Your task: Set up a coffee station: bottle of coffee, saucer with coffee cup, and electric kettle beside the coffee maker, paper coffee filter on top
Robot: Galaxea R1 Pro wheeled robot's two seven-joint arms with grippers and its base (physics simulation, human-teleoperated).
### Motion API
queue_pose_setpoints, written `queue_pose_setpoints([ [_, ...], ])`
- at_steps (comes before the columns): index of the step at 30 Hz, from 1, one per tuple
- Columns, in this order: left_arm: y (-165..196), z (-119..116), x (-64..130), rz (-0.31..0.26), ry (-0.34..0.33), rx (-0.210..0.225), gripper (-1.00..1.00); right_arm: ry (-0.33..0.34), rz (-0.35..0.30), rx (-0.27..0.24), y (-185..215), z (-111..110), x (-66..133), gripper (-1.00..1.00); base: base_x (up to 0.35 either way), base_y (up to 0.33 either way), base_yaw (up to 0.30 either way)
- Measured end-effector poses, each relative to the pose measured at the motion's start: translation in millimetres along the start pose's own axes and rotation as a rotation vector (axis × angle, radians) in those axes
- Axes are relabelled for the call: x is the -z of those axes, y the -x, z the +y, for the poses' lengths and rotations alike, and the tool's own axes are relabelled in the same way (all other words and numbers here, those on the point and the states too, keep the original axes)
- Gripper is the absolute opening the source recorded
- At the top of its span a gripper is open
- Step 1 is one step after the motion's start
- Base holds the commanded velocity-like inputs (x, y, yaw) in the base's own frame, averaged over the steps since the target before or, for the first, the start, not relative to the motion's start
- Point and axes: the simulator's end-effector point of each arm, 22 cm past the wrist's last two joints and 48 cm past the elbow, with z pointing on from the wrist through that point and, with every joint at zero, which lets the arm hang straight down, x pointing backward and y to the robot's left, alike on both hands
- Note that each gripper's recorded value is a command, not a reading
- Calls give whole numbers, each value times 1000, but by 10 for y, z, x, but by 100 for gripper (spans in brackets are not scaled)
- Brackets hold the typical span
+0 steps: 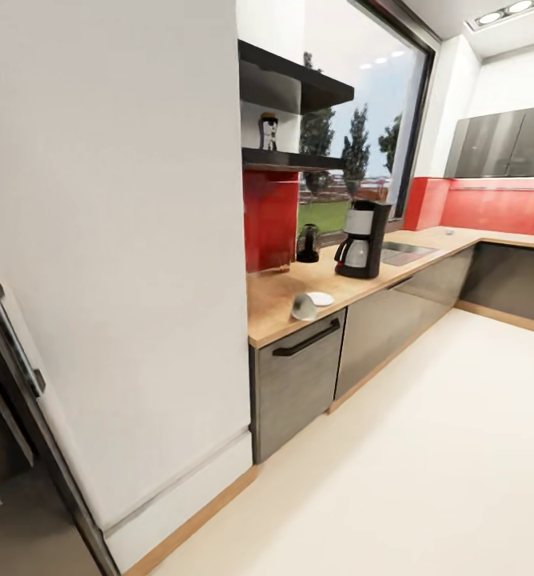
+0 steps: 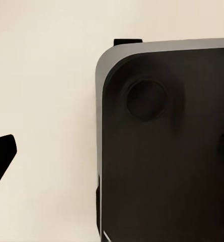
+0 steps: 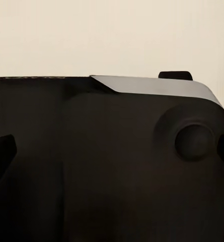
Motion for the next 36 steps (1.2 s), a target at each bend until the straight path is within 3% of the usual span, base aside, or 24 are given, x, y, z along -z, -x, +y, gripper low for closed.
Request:
queue_pose_setpoints([
  [18,0,-25,0,0,-3,0,100,0,-1,0,2,-1,0,100,176,-245,0],
  [26,-2,-19,0,0,-2,1,100,0,-1,0,0,-1,0,100,176,-244,-226],
  [36,-1,-50,0,0,-6,1,100,-1,0,1,-3,-2,0,100,176,-244,-14],
])
